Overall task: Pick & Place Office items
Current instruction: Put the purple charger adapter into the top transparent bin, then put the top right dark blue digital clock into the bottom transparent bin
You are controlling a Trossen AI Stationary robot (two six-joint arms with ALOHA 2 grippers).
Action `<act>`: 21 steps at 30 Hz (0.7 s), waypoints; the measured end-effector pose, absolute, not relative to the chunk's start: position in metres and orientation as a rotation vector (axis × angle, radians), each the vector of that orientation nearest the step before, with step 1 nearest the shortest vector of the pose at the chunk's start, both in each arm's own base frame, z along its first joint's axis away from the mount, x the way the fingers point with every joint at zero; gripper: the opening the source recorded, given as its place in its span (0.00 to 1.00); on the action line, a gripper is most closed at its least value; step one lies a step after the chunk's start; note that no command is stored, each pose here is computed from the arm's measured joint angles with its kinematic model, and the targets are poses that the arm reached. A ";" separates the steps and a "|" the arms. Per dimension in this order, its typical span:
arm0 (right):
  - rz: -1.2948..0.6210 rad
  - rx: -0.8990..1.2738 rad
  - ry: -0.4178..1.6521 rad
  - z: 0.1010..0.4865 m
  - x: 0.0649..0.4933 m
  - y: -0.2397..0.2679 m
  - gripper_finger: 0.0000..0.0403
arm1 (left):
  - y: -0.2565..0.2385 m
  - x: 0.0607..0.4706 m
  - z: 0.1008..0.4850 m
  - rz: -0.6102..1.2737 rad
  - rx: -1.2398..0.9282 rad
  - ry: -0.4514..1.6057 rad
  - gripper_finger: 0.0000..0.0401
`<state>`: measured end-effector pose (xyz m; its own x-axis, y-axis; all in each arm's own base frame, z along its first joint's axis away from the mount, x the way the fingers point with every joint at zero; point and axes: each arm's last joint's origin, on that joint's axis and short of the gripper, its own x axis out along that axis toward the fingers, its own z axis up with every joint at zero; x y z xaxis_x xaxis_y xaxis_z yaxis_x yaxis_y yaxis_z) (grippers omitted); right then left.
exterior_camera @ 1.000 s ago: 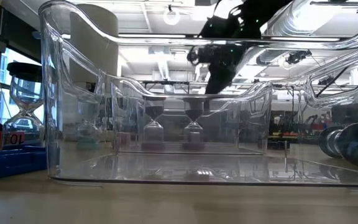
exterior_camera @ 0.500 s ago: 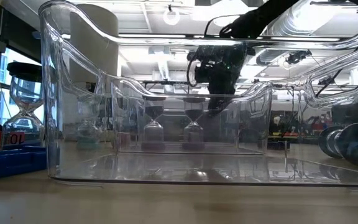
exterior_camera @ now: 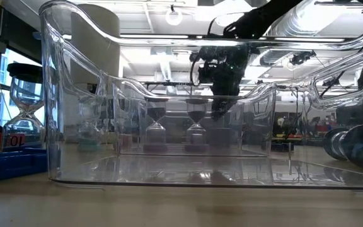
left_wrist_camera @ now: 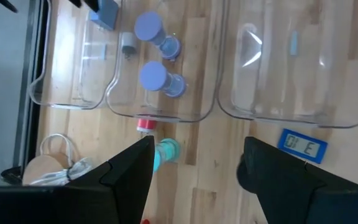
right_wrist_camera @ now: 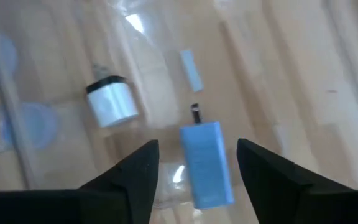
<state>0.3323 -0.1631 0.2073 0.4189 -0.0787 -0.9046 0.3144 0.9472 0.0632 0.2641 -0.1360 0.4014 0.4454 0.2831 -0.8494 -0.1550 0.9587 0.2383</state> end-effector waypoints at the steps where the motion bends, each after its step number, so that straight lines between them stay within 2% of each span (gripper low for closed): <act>1: -0.269 0.218 1.113 0.211 0.331 -0.162 0.51 | -0.138 0.263 0.401 0.270 0.129 1.074 0.60; 6: -0.302 0.132 1.055 0.246 0.323 -0.142 0.51 | -0.146 0.259 0.401 0.259 0.124 1.066 0.60; 13: -0.243 0.084 0.866 0.323 0.293 -0.087 0.52 | -0.150 0.256 0.401 0.260 0.114 1.056 0.60; 17: -0.214 0.139 0.804 0.351 0.267 -0.057 0.52 | -0.151 0.256 0.402 0.264 0.104 1.053 0.60; 21: -0.256 0.294 0.851 0.360 0.240 -0.040 0.52 | -0.152 0.256 0.402 0.267 0.097 1.043 0.60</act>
<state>0.2404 -0.0395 0.3604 0.6330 -0.1036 -0.7672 0.3363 0.9294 0.1519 0.2564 -0.1516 0.4018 0.4743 0.2643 -0.8398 -0.1722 0.9633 0.2059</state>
